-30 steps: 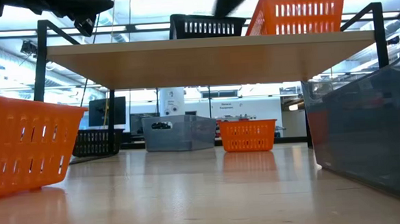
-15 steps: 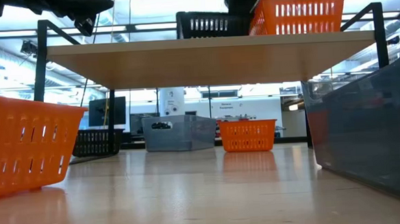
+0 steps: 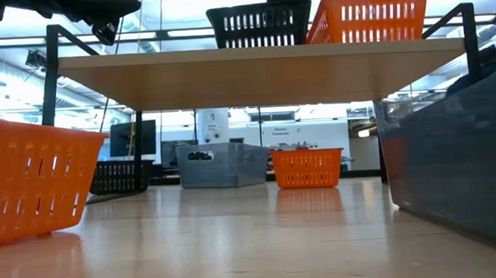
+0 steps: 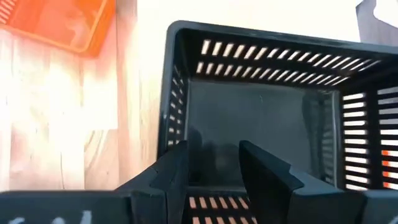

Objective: Stack baskets on shelf by color
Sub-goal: Put the top right black bin on the shelf

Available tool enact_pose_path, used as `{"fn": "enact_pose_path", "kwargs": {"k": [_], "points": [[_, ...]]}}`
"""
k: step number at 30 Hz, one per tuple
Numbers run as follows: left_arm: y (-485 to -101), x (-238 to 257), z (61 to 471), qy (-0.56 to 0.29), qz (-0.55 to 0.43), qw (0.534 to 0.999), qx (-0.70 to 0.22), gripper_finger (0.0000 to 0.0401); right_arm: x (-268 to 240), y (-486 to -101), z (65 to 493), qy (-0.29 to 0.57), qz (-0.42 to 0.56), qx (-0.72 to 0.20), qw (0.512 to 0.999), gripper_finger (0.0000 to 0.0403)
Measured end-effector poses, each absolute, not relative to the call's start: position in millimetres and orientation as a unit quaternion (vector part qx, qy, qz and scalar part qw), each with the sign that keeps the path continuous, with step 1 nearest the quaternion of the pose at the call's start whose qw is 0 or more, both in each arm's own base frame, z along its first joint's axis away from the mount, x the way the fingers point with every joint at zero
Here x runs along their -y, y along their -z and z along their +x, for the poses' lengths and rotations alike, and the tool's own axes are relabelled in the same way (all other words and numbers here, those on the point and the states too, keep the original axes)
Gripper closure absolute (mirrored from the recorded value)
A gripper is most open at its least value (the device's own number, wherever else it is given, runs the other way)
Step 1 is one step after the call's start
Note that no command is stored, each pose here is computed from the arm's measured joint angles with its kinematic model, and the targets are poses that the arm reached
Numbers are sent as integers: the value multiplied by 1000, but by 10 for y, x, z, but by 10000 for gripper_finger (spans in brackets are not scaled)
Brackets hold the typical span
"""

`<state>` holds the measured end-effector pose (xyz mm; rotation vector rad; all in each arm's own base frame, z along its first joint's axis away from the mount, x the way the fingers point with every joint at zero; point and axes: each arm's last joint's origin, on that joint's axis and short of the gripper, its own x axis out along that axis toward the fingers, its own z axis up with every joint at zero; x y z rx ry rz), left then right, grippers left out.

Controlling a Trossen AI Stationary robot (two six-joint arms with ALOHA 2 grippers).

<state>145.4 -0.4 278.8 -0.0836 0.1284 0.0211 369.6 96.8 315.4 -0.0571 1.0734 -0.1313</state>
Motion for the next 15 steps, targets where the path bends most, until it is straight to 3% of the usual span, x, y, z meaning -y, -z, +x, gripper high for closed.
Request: {"fn": "enact_pose_path", "kwargs": {"k": [15], "points": [[-2787,4,1454,-11,-42,997,-64,348,-946,-3147,3672,59,-74,-521,849,254]]}}
